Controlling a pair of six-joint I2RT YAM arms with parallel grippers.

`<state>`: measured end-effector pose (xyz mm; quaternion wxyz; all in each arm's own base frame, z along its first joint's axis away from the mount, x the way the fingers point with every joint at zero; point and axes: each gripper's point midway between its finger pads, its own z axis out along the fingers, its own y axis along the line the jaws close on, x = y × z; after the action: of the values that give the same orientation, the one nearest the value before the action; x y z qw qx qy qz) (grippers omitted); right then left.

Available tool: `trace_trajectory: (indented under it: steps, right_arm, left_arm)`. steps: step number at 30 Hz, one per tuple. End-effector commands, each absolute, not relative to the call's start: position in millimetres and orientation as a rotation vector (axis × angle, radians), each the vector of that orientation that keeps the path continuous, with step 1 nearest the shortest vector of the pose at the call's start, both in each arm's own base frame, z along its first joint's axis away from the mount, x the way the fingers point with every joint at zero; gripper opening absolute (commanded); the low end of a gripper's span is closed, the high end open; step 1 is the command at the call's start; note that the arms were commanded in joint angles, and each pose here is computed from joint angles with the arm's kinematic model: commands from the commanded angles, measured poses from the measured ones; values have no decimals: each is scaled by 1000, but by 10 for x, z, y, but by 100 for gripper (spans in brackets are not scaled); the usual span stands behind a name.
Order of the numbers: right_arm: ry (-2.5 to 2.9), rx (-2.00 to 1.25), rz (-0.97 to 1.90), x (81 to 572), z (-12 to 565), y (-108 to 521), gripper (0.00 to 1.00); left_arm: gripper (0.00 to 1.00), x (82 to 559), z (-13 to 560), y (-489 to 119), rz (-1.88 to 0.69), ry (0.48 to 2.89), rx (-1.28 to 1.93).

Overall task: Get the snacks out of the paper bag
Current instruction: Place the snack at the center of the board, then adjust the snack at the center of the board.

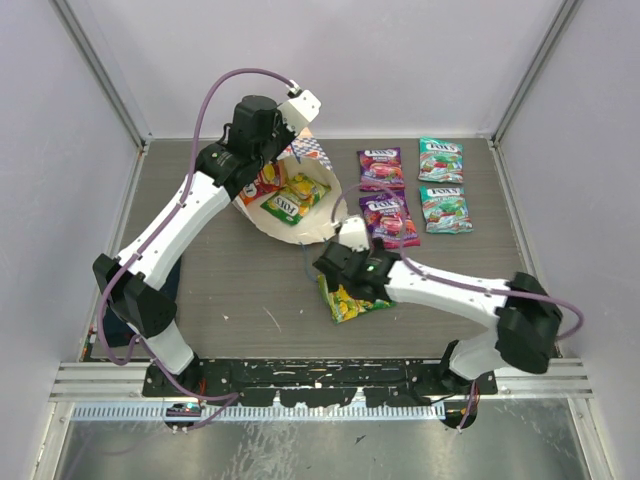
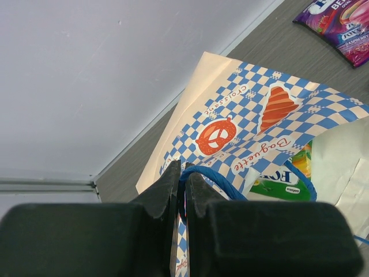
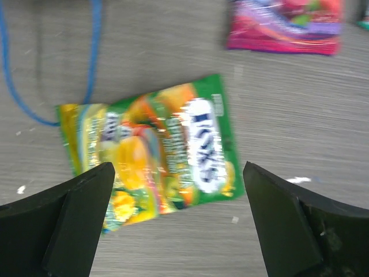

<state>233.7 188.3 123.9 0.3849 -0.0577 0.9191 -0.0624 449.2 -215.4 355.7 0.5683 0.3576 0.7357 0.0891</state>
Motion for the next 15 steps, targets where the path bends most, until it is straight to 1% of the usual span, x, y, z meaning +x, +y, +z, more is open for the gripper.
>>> trace_trajectory:
  steps: [1, 4, 6, 10, 15]
  right_arm:
    - [2385, -288, 27, 2339, 822, 2540, 100]
    - [2420, -341, 118, 2304, 554, 2735, 100]
    - [2446, -338, 73, 2306, 427, 2651, 100]
    - [2488, -236, 13, 2338, 317, 2233, 100]
    - [2527, -53, -132, 2312, 225, 1460, 100]
  left_arm:
    - [8, 4449, 3933, -2097, 202, 1650, 775]
    - [8, 4453, 3924, -2093, 205, 1651, 776]
    - [8, 4453, 3918, -2094, 207, 1652, 779]
    - [8, 4459, 3919, -2082, 212, 1651, 779]
    - [8, 4463, 3913, -2085, 214, 1650, 779]
